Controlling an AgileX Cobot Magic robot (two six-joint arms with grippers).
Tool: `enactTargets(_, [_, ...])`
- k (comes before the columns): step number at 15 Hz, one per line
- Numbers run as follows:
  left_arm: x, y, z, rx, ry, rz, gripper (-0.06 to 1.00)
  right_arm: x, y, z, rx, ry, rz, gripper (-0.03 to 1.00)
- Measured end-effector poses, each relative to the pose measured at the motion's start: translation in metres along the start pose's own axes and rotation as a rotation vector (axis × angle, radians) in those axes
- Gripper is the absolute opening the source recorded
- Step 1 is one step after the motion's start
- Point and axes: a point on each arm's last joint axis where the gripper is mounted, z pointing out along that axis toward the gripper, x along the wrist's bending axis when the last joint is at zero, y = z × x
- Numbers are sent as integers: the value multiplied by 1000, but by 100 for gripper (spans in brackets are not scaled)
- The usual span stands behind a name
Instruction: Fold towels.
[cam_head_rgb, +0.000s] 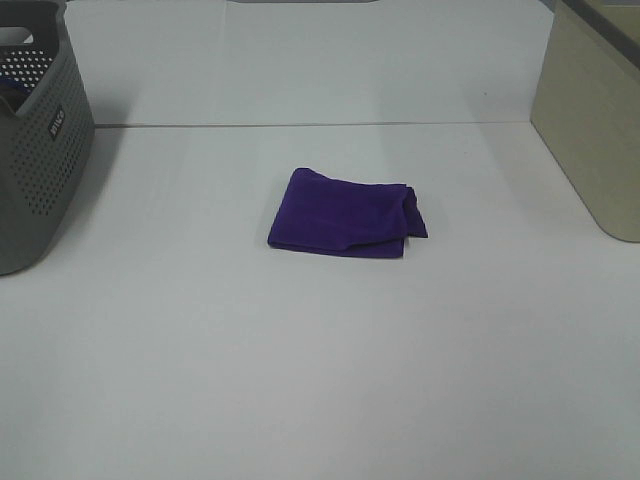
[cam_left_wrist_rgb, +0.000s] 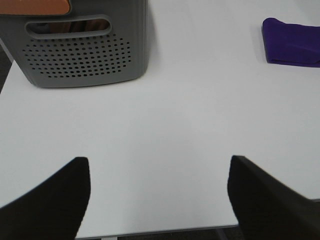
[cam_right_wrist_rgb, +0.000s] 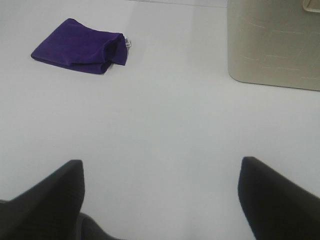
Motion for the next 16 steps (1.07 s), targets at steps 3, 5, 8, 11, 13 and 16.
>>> enactTargets(3, [-4,-1,11,-38,-48,30,70,1,-10,11,44,12,0,82])
enactTargets(5, [-4,-1,11,-42,-52,44,70,2,-13,14,65,26,3,82])
enactTargets(8, [-9,-1,12,-47,-98,19,70,2,-13,14,67,33,-12,82])
enactTargets(11, [-9,0,12,-53,-100,15,70,3,-13,14,66,34,-16,82])
enactTargets(13, [-10,0,12,-56,-68,-4,70,3,-13,14,66,36,-15,82])
enactTargets(16, [-10,0,13,-62,-1,-44,70,3,-13,14,66,37,-14,82])
